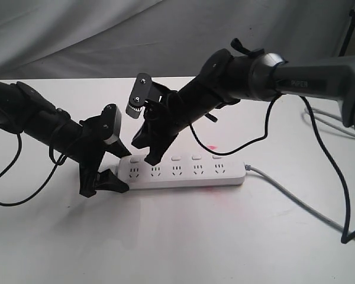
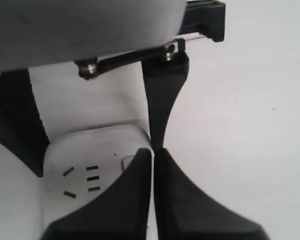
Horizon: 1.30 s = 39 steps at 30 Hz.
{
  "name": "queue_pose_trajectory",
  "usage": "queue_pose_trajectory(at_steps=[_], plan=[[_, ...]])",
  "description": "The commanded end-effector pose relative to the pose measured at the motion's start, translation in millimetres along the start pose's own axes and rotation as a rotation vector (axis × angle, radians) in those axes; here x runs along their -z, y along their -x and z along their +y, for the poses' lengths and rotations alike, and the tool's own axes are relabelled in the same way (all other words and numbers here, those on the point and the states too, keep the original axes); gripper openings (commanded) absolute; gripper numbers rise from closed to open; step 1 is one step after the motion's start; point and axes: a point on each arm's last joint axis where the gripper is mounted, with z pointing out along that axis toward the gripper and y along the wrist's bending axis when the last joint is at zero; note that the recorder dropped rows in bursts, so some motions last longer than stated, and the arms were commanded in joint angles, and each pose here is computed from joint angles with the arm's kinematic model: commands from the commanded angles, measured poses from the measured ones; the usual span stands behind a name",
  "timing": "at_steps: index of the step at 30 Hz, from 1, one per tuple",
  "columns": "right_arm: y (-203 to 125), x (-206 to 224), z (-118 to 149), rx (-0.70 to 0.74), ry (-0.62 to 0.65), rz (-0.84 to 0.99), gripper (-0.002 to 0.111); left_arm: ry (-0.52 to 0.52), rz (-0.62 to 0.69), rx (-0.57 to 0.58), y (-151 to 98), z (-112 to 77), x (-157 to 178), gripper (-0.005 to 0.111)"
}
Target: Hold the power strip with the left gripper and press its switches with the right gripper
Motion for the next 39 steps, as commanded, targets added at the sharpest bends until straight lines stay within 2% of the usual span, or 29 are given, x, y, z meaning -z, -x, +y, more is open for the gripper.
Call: queue_pose_trajectory(at_steps=[1,4,8,14,24,39], plan=[[4.7,-0.3,1.0,-0.004,-0.006,-0.017,0.014,0.001,0.001,-0.010,2.4,0.8,-0.1,0.069],[4.7,-0.3,1.0,-0.004,-0.006,-0.017,0.025,0.001,0.001,-0.010,2.4,0.8,-0.1,0.069],[4.8,-0.3,0.4,-0.004,-0.012,-0.018,0.035,0.001,0.001,-0.010,2.4,0.8,-0.1,0.069],[-0.2,-10.5,0.2,-0.029,-0.006,-0.029,0.036,0.001,0.001,-0.010,2.4,0.8,-0.1,0.069],[-5.2,-18.6,-4.2,0.035,-0.048,-0.039,0.036,0.001,0.001,-0.010,2.4,0.8,-0.1,0.069],[-11.0,-27.0,-3.6,0.057,-0.036,-0.044,0.036,0.001,0.001,-0.010,2.4,0.8,-0.1,0.069]])
